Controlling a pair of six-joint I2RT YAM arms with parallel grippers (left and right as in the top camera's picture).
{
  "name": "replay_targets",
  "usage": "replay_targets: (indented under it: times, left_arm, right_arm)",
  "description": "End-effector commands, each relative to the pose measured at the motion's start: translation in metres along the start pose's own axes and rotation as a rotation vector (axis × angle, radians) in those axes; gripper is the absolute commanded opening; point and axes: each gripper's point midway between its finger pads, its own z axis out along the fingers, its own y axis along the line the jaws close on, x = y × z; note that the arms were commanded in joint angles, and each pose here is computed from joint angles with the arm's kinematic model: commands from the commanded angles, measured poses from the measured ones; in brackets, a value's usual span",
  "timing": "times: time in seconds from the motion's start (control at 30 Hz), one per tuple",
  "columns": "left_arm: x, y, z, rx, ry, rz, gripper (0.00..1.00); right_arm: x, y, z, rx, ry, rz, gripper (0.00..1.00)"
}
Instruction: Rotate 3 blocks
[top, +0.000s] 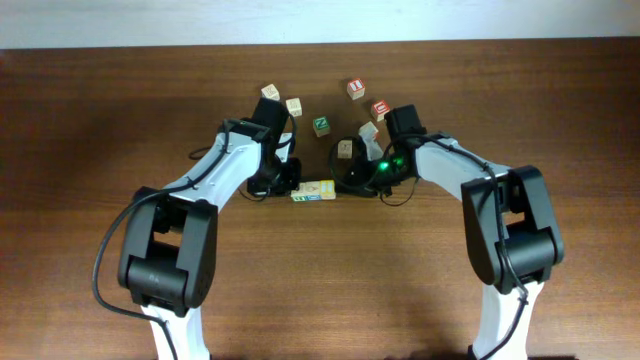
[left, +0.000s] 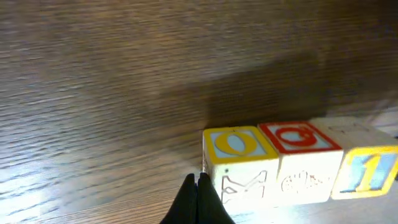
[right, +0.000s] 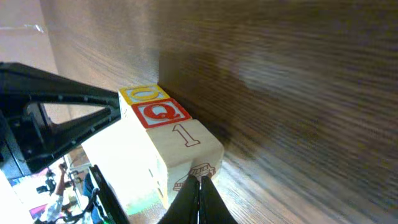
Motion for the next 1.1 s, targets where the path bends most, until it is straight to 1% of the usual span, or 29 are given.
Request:
replay_targets:
  times: [0.0, 0.2, 0.37, 0.73, 0.77, 0.83, 0.87, 0.93, 1.0, 1.03, 1.07]
  left_arm:
    - [0.007, -0.009, 0.007, 0.040, 0.028, 0.022, 0.00]
    - [0.007, -0.009, 0.007, 0.040, 0.028, 0.022, 0.00]
    - [0.007, -0.009, 0.007, 0.040, 0.028, 0.022, 0.00]
    - [0.003, -0.004, 0.006, 0.037, 0.018, 0.013, 0.00]
    - [0.000, 0.001, 0.005, 0.037, 0.011, 0.001, 0.00]
    - [-0.009, 0.025, -0.001, 0.034, -0.010, -0.062, 0.00]
    - [-0.019, 0.052, -0.007, 0.032, -0.036, -0.128, 0.00]
    - [-0.031, 0.089, -0.017, 0.030, -0.085, -0.213, 0.00]
    - [-0.035, 0.110, -0.022, 0.026, -0.102, -0.264, 0.00]
    - [-0.035, 0.114, -0.023, 0.025, -0.104, -0.273, 0.00]
    - [-0.035, 0.115, -0.023, 0.025, -0.105, -0.275, 0.00]
  right_arm:
    - [-0.001, 0.053, 0.005, -0.068, 0.012, -0.115, 0.04]
    - [0.002, 0.063, 0.011, -0.051, 0.026, -0.126, 0.04]
    - [-0.001, 0.083, 0.013, -0.060, 0.029, -0.168, 0.04]
    - [0.001, 0.082, 0.021, -0.018, 0.029, -0.150, 0.04]
    - [0.001, 0.082, 0.021, -0.017, 0.029, -0.146, 0.04]
    - [0.002, 0.082, 0.021, -0.017, 0.030, -0.144, 0.04]
    - [0.004, 0.084, 0.024, -0.011, 0.034, -0.150, 0.04]
    - [0.006, 0.084, 0.028, 0.008, 0.035, -0.156, 0.04]
    - [0.002, 0.086, 0.028, 0.000, 0.022, -0.169, 0.05]
    - [0.000, 0.089, 0.028, -0.003, 0.017, -0.176, 0.08]
    - [-0.003, 0.093, 0.026, -0.008, 0.009, -0.185, 0.14]
